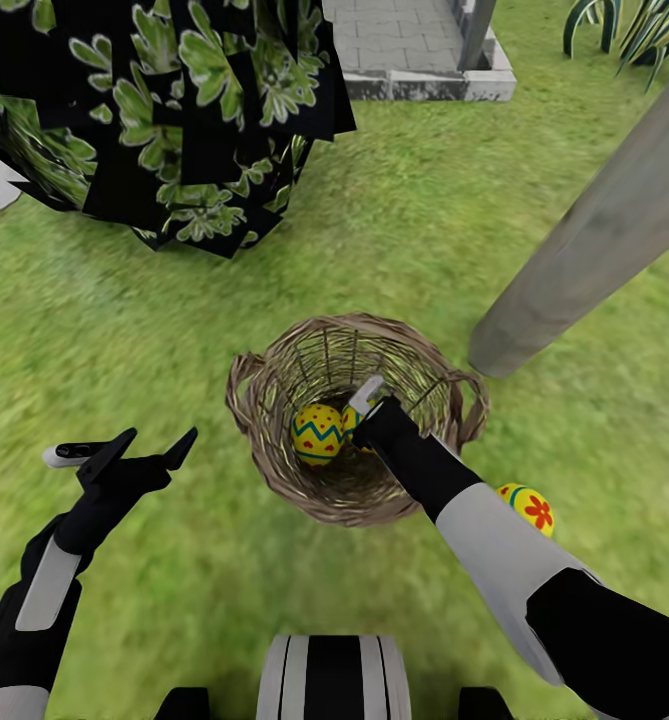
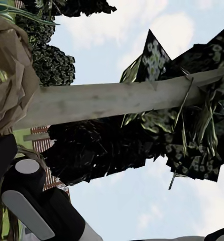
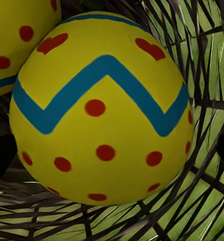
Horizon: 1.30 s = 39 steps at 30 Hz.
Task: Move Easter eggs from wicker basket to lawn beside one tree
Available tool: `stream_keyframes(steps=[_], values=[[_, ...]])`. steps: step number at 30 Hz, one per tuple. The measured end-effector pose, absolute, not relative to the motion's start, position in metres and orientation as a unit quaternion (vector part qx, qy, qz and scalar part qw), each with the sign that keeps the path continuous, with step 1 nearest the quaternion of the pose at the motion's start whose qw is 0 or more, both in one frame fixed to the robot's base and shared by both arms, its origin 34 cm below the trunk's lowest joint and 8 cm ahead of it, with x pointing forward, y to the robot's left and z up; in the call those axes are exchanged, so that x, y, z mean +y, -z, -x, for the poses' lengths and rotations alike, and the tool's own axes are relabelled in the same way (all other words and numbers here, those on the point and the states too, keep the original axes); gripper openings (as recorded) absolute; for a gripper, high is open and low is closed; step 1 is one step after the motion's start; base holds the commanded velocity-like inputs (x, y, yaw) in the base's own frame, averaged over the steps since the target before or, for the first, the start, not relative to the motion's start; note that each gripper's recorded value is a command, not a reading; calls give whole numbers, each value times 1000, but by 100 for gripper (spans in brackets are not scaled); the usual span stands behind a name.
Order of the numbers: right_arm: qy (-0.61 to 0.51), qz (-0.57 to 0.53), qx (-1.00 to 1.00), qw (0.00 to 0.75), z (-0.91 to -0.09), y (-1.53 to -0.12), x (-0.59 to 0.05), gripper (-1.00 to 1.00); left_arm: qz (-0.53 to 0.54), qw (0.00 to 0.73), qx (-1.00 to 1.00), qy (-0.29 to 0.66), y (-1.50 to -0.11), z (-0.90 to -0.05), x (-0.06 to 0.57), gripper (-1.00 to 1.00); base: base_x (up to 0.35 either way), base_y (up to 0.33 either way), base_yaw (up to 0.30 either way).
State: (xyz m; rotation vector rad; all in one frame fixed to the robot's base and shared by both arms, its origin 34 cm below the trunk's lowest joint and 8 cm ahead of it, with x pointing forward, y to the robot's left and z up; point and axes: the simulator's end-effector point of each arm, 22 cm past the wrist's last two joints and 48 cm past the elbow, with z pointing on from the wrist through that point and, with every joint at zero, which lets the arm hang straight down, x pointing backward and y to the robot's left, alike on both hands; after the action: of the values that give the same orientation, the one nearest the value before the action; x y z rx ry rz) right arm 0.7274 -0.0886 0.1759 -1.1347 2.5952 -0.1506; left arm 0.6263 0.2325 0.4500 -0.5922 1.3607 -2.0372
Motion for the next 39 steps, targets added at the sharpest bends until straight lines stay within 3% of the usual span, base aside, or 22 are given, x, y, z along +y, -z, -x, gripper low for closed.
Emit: stream_keyframes(steps=[33, 34, 39], values=[[52, 402, 902, 146, -721, -149, -86, 100, 256, 298, 522, 757, -408, -622, 234, 100, 0, 0, 0], [50, 402, 902, 148, -722, -149, -85, -100, 258, 297, 522, 756, -406, -622, 234, 100, 0, 0, 0], [50, 404, 901, 152, -725, -150, -83, -100, 260, 296, 522, 756, -404, -621, 234, 100, 0, 0, 0]])
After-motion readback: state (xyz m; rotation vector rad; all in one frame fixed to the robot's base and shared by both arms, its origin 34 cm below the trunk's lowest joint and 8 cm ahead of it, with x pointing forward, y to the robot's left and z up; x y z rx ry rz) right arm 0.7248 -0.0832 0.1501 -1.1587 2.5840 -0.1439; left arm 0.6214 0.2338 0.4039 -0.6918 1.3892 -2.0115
